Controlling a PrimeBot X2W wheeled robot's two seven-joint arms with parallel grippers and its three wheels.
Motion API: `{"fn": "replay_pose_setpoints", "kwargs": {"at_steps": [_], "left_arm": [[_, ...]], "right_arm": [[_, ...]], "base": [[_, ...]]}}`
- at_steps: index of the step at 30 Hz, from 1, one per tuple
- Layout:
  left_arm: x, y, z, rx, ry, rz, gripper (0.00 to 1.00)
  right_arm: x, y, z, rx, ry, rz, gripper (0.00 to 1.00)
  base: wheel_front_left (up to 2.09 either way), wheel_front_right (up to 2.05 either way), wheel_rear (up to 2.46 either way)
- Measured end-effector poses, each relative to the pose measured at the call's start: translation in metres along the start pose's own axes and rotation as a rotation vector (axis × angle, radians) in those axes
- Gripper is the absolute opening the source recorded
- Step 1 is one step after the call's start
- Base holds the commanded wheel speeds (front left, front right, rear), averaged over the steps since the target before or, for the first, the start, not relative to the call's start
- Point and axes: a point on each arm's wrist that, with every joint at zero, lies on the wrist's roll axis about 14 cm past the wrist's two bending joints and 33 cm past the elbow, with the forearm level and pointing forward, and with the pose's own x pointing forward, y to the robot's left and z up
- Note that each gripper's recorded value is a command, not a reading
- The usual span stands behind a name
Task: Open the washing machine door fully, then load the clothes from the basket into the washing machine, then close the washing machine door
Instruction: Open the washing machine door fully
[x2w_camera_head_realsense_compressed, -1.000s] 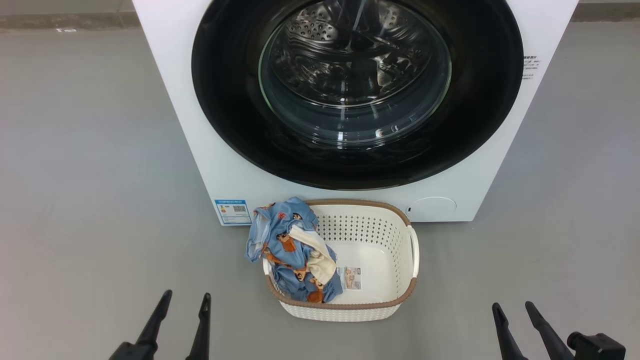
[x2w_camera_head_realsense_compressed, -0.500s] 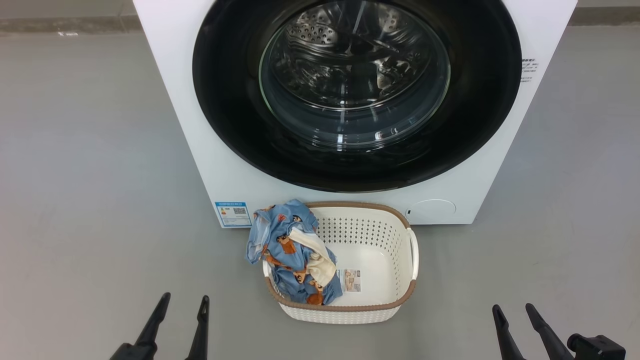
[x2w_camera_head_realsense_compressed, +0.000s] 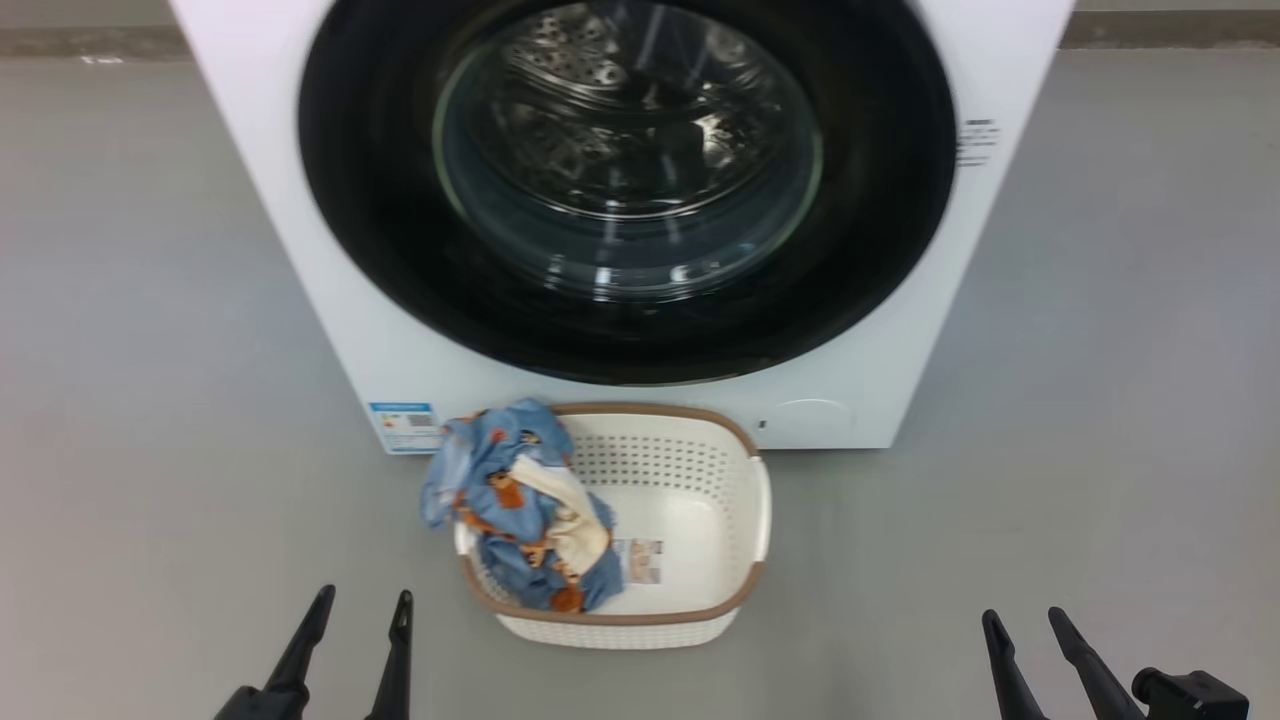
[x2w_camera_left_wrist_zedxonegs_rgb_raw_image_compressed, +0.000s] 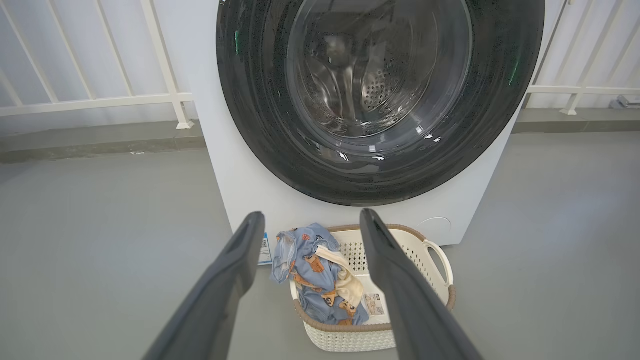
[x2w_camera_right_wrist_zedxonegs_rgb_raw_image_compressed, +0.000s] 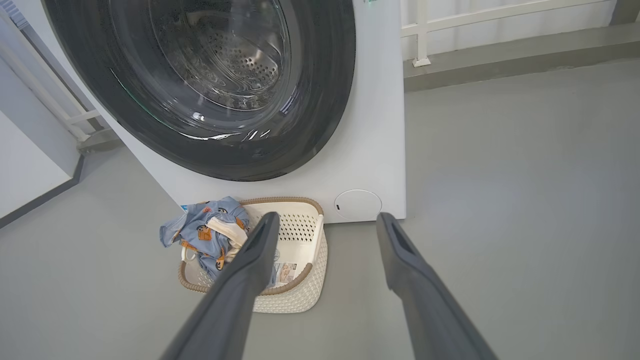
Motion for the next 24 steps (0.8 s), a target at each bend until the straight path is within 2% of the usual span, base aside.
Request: {"fn": "replay_pose_setpoints", "kwargs": {"at_steps": [15,24], "left_arm": [[0.0018,0.0061,0.006,-0.023,-0.021,0.021,1.0],[0.0022,0.0052,0.0065,-0.025,-0.023,0.019,1.0]], "right_arm": [[-0.0001,-0.001,-0.001,0.001,0.003,-0.004,1.0],[0.0001,-0.0013,-0.0021,0.001,0.007,-0.005,1.0]], "base": [[1.2,1.19,-2.38],[0.57,0.57,-1.15]]}}
